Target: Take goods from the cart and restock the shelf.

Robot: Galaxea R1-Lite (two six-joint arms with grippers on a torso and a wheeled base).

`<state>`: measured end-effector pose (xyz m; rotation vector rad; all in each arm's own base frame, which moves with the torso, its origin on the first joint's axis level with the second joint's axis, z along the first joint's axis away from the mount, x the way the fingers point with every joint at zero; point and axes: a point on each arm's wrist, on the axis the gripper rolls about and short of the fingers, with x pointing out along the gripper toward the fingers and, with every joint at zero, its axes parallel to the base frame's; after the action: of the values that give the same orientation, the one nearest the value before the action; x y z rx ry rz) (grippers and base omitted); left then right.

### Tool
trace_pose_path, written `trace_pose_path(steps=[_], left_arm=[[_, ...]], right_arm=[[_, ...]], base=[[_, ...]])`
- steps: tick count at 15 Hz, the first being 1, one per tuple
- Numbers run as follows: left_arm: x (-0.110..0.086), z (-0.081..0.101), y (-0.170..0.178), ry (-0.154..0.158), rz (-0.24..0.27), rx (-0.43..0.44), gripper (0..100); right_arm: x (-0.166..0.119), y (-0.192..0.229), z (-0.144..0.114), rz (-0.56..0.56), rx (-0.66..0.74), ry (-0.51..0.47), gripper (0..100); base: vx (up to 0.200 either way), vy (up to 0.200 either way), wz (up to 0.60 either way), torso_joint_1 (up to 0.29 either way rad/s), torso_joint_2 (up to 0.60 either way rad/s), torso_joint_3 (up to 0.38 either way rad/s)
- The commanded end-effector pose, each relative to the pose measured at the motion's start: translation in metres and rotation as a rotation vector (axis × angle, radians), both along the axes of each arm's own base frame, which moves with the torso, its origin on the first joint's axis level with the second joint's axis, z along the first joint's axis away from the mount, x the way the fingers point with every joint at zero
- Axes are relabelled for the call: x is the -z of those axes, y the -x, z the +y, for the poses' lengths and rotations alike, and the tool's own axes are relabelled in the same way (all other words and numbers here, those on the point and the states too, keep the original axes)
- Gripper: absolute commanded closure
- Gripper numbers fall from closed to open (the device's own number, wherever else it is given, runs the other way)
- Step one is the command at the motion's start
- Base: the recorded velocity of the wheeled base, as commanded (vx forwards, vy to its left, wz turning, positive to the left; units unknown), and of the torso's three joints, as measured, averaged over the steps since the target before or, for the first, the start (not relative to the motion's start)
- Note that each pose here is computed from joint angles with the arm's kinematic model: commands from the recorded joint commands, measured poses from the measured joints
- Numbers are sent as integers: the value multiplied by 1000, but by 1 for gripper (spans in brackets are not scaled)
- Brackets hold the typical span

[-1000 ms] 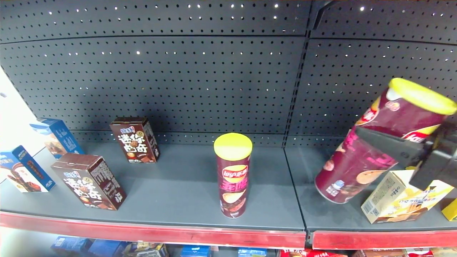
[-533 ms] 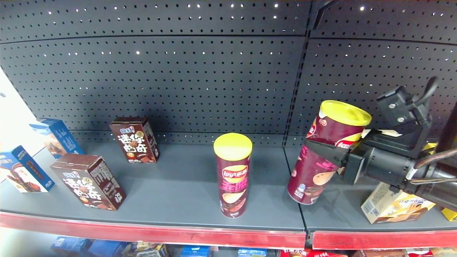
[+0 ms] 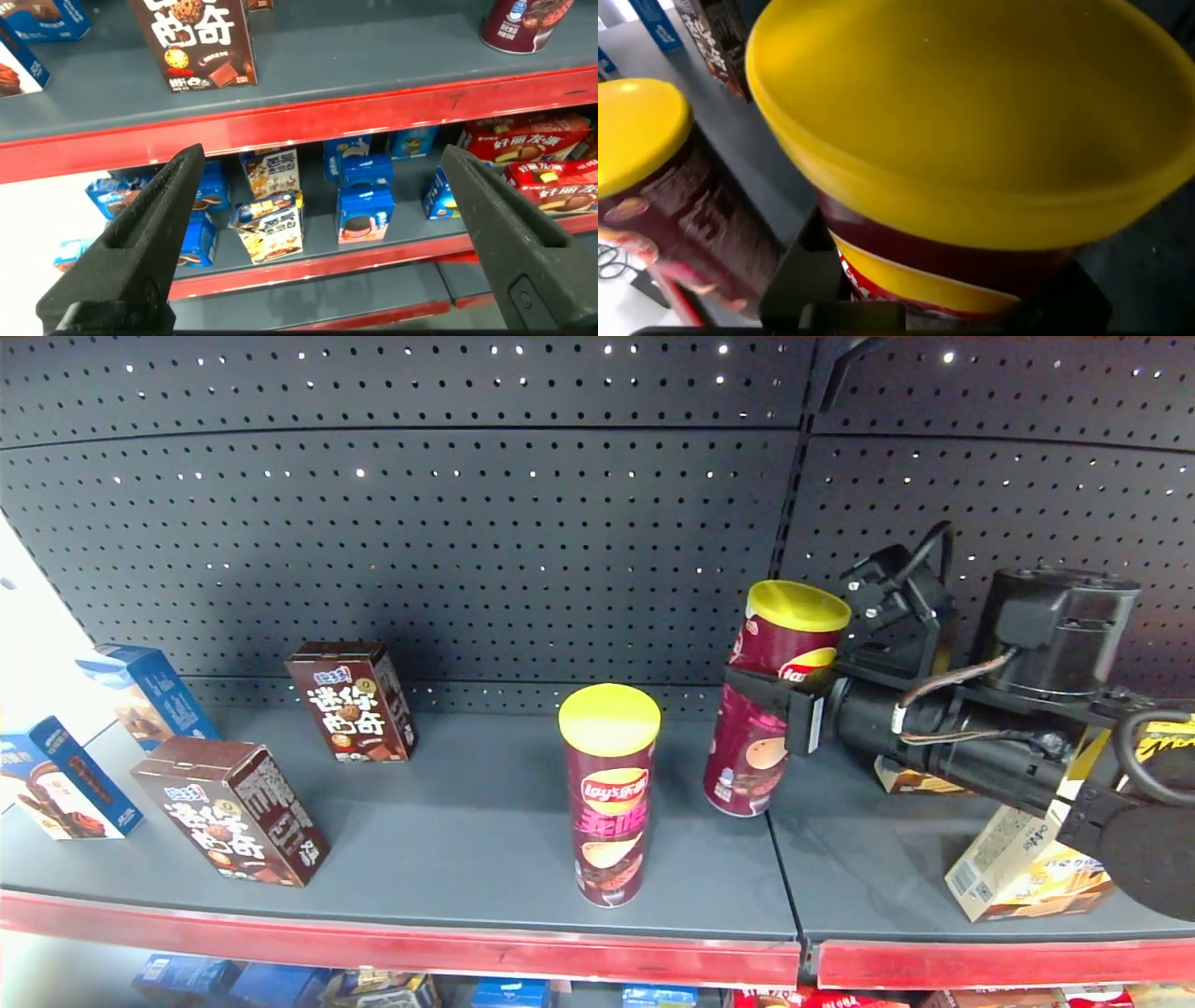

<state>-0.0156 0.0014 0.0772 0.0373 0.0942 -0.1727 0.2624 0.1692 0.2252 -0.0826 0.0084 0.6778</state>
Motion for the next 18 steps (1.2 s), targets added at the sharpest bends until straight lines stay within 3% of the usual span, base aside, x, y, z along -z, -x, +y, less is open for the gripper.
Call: trace_pose_path(steps=[1, 10, 18], left_arm=[[0, 0, 0, 0, 1, 1, 0], [0, 0, 0, 0, 1, 1, 0], [0, 0, 0, 0, 1, 1, 0]], right_arm=[[7, -15, 12, 3, -8, 21, 100], [19, -56, 55, 14, -97, 14, 100], [7, -82, 79, -3, -155, 10, 100]], base=[[0, 0, 0, 0, 0, 0], [0, 0, 0, 0, 0, 0], [0, 0, 0, 0, 0, 0]])
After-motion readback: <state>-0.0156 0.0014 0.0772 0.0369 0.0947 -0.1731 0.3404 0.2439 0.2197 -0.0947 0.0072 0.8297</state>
